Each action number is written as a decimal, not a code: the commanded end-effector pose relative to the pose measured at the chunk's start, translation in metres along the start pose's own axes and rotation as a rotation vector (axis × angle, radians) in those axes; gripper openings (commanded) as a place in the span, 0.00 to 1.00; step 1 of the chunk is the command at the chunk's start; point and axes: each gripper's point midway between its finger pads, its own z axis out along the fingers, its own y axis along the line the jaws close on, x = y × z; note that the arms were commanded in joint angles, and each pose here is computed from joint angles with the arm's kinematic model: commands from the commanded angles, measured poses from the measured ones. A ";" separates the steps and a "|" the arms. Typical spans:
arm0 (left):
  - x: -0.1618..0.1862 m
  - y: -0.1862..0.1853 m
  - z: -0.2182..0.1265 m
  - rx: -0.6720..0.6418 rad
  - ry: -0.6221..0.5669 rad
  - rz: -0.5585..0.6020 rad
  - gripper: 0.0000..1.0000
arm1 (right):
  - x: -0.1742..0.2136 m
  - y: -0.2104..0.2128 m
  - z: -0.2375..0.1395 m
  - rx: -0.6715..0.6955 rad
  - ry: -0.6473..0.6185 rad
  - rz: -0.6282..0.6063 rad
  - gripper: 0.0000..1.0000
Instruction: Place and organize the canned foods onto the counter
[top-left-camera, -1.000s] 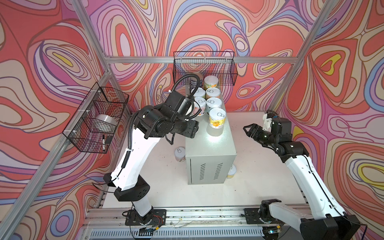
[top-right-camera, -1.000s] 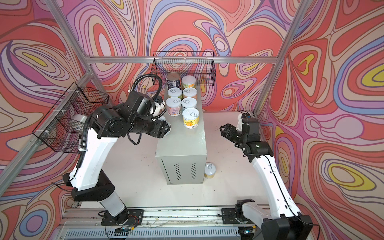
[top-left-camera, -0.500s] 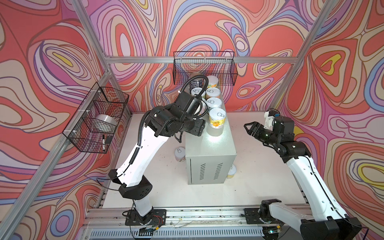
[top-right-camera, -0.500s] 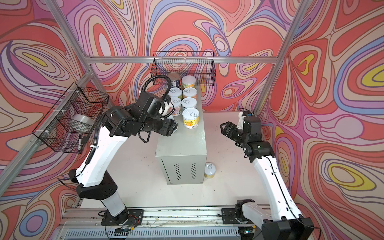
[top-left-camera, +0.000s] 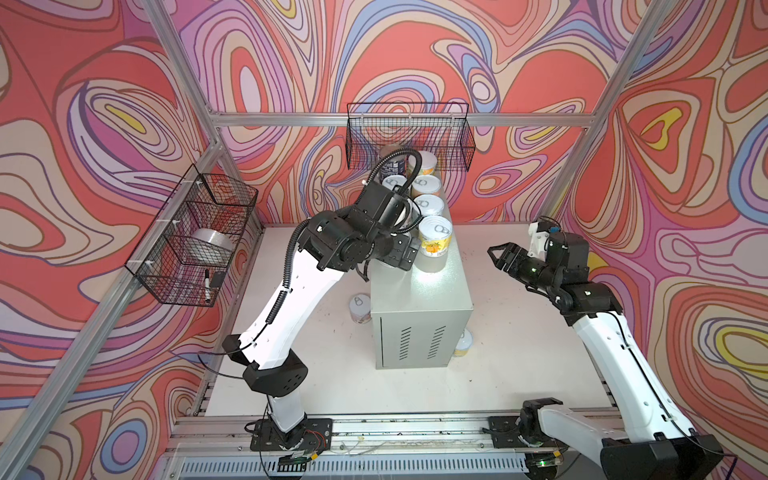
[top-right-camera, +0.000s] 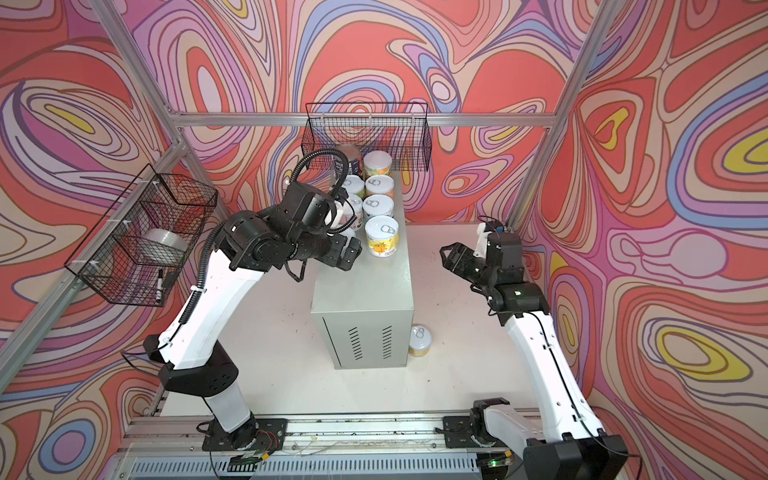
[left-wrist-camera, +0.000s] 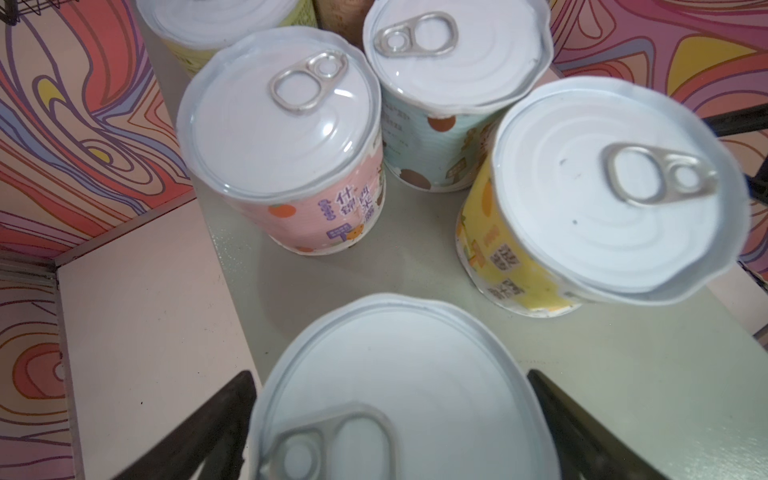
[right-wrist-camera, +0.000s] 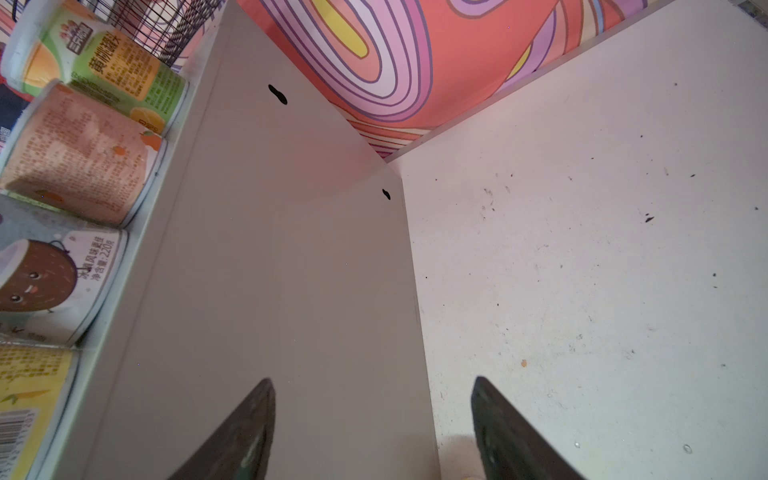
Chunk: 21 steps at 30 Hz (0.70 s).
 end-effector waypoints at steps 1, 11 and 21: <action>-0.019 0.007 -0.022 -0.018 -0.097 0.036 1.00 | -0.012 0.010 -0.008 -0.027 -0.035 -0.017 0.76; -0.033 0.031 -0.071 -0.081 -0.243 0.059 0.97 | -0.016 0.014 -0.010 -0.038 -0.048 -0.023 0.76; -0.001 0.020 -0.099 0.073 -0.354 0.013 0.75 | -0.019 0.013 -0.011 -0.026 -0.055 -0.040 0.73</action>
